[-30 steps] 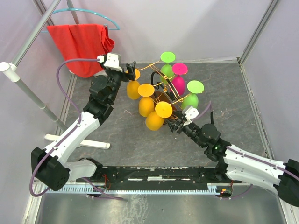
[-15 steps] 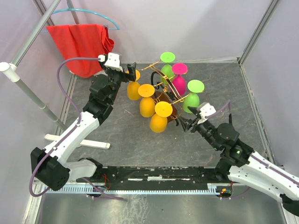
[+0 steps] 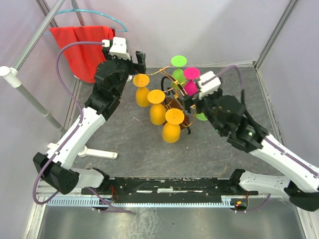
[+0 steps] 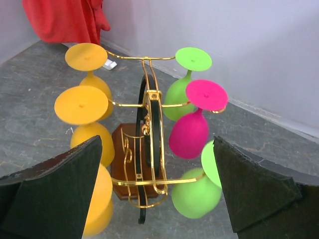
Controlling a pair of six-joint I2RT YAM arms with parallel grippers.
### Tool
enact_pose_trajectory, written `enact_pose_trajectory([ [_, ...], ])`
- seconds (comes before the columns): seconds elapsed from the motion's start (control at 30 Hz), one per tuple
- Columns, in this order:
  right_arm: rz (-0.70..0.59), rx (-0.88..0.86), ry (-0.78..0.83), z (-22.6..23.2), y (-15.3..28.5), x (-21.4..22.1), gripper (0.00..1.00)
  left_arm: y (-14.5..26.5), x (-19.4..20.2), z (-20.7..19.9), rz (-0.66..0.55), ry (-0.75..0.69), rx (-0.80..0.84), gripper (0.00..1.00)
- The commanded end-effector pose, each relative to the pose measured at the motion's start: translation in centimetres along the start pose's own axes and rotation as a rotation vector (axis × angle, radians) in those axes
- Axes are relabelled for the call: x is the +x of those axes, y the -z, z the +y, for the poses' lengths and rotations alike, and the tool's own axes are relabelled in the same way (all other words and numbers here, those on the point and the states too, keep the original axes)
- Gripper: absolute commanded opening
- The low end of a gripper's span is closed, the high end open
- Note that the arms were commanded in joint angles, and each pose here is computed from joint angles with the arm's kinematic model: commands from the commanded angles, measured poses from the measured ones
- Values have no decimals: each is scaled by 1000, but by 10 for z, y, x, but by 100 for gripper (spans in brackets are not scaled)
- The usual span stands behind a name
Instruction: Place the wine glass upside down on the wine glass rack
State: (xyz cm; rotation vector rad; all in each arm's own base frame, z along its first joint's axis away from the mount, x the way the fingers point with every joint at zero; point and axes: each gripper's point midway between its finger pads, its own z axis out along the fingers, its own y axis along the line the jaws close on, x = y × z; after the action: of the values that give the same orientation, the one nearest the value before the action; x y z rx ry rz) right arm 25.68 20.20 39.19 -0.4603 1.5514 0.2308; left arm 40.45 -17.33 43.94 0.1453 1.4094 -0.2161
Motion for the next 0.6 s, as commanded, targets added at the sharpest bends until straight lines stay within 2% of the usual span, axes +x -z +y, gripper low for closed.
enact_pose_trajectory([
  [0.0, 2, 53, 26, -1, -21, -24, 100, -7, -4, 5, 57, 13, -41, 99],
  [0.27, 41, 70, 2, -15, -57, -37, 100, -8, 2, 5, 78, -16, -40, 99],
  [0.57, 33, 84, -47, -29, -65, -33, 100, -4, -1, 20, 54, 26, -131, 99],
])
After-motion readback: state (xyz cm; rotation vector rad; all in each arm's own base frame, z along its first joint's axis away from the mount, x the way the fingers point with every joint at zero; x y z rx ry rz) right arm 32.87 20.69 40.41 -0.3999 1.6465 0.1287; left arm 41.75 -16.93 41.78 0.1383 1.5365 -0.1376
